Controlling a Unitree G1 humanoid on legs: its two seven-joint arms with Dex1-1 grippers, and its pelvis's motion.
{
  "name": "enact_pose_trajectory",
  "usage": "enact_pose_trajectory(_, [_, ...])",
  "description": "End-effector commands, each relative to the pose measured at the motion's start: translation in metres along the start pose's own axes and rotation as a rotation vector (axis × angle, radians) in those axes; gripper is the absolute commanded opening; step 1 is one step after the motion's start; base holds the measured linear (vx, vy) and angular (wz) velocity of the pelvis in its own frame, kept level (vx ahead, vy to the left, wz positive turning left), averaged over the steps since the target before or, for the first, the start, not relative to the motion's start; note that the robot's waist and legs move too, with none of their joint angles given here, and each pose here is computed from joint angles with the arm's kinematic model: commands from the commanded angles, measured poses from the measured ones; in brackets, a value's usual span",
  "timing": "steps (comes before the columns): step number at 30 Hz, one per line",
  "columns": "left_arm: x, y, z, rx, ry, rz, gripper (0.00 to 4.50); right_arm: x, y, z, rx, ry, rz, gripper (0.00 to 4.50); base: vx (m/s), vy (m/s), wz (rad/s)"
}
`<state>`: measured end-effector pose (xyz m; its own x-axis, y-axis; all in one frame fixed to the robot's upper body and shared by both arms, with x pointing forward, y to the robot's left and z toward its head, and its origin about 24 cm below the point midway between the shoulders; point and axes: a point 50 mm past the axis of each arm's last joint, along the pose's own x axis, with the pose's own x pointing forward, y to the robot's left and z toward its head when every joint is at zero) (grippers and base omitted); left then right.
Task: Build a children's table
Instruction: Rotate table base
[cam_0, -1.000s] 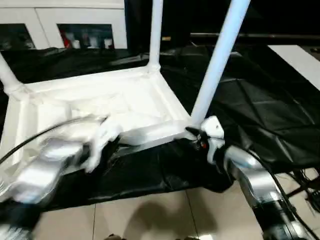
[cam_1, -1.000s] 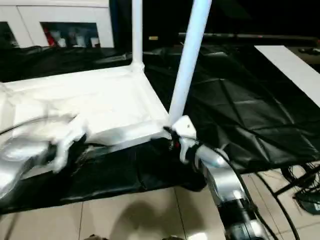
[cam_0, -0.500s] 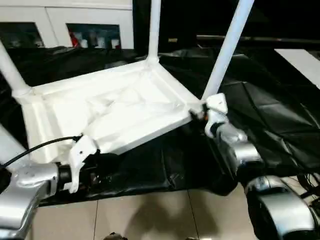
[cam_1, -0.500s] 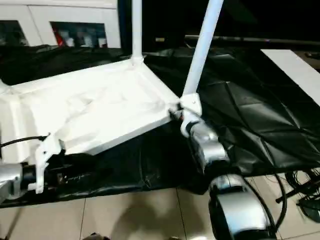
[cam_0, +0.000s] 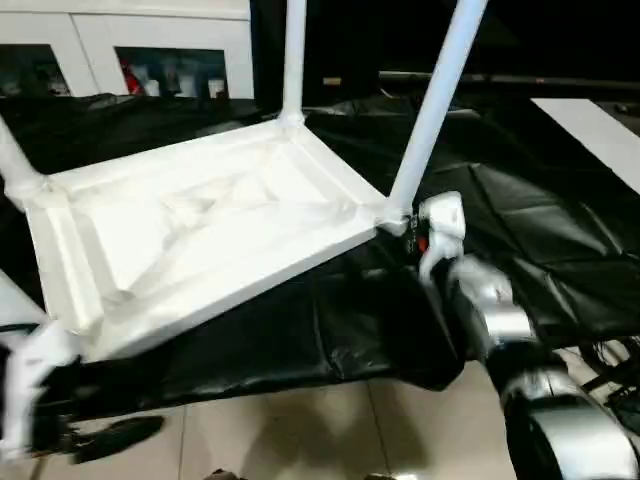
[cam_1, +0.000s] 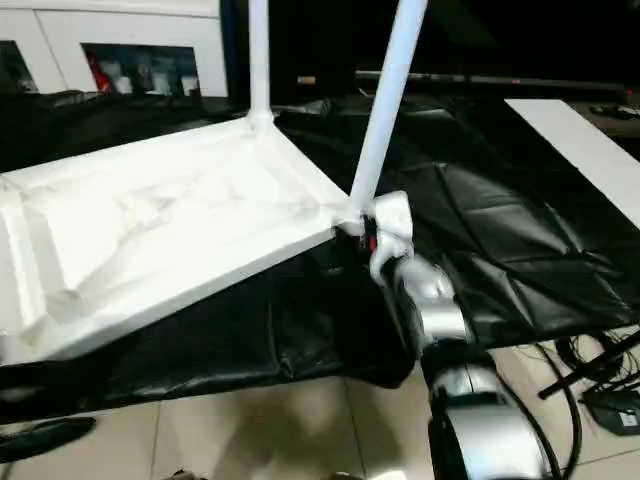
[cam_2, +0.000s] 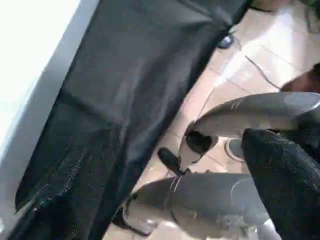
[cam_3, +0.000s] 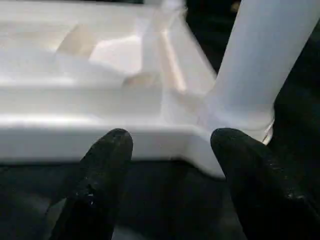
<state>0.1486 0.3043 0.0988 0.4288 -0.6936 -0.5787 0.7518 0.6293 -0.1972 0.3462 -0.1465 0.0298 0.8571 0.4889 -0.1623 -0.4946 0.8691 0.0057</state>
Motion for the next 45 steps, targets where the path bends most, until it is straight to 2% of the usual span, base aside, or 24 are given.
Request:
enact_pose_trajectory(1, [-0.018,0.003,0.0,-0.025,0.016,0.016,4.49,-0.006,-0.007,0.008,-0.035,-0.038,0.013,2.98,0.0,0.0,0.0])
enact_pose_trajectory(2, [-0.038,0.006,-0.002,-0.061,0.047,0.046,4.49,-0.011,-0.007,0.004,-0.031,-0.041,0.022,2.98,0.0,0.0,0.0])
enact_pose_trajectory(3, [-0.048,0.007,-0.003,-0.079,0.068,0.062,4.49,-0.013,-0.006,0.002,-0.031,-0.041,0.028,2.98,0.0,0.0,0.0])
enact_pose_trajectory(9, [-0.08,0.013,-0.005,-0.119,0.114,0.14,4.49,-0.016,-0.003,0.0,-0.035,-0.038,0.038,2.98,0.0,0.0,0.0])
enact_pose_trajectory(14, [-0.098,0.02,-0.001,-0.118,0.035,0.222,4.49,-0.018,-0.002,-0.001,-0.031,-0.041,0.039,2.98,0.0,0.0,0.0])
enact_pose_trajectory(16, [-0.112,0.028,0.006,-0.08,-0.062,0.292,4.49,-0.018,0.0,-0.001,-0.033,-0.041,0.045,2.98,0.0,0.0,0.0])
enact_pose_trajectory(20, [-0.116,0.03,0.008,-0.059,-0.084,0.32,4.49,-0.018,0.003,-0.002,-0.031,-0.039,0.056,2.98,0.0,0.0,0.0])
enact_pose_trajectory(23, [-0.117,0.034,0.015,-0.004,-0.159,0.347,4.49,-0.017,0.006,-0.005,-0.022,-0.024,0.062,2.98,0.0,0.0,0.0])
enact_pose_trajectory(28, [-0.087,0.035,0.04,0.086,-0.348,0.263,4.49,-0.012,0.012,-0.019,-0.012,0.081,0.034,2.98,0.0,0.0,0.0])
enact_pose_trajectory(32, [-0.064,0.041,0.044,0.132,-0.365,0.255,4.49,-0.007,0.015,-0.023,-0.009,0.121,-0.002,2.98,0.0,0.0,0.0])
enact_pose_trajectory(34, [-0.044,0.043,0.05,0.151,-0.401,0.2,4.49,-0.001,0.02,-0.022,0.0,0.126,-0.003,2.98,0.0,0.0,0.0])
enact_pose_trajectory(36, [-0.036,0.042,0.054,0.149,-0.428,0.16,4.49,0.002,0.022,-0.021,0.003,0.127,-0.001,2.98,0.0,0.0,0.0])
enact_pose_trajectory(37, [-0.017,0.036,0.068,0.162,-0.495,0.066,4.49,0.008,0.026,-0.018,0.001,0.134,0.002,2.98,0.0,0.0,0.0])
enact_pose_trajectory(39, [-0.01,0.033,0.074,0.169,-0.517,0.029,4.49,0.01,0.027,-0.017,-0.001,0.138,0.002,2.98,0.0,0.0,0.0])
enact_pose_trajectory(41, [0.007,0.025,0.085,0.182,-0.546,-0.069,4.49,0.014,0.028,-0.015,-0.008,0.148,-0.006,2.98,0.0,0.0,0.0])
enact_pose_trajectory(45, [0.035,0.015,0.098,0.225,-0.546,-0.191,4.49,0.018,0.026,-0.011,-0.006,0.152,-0.017,2.98,0.0,0.0,0.0])
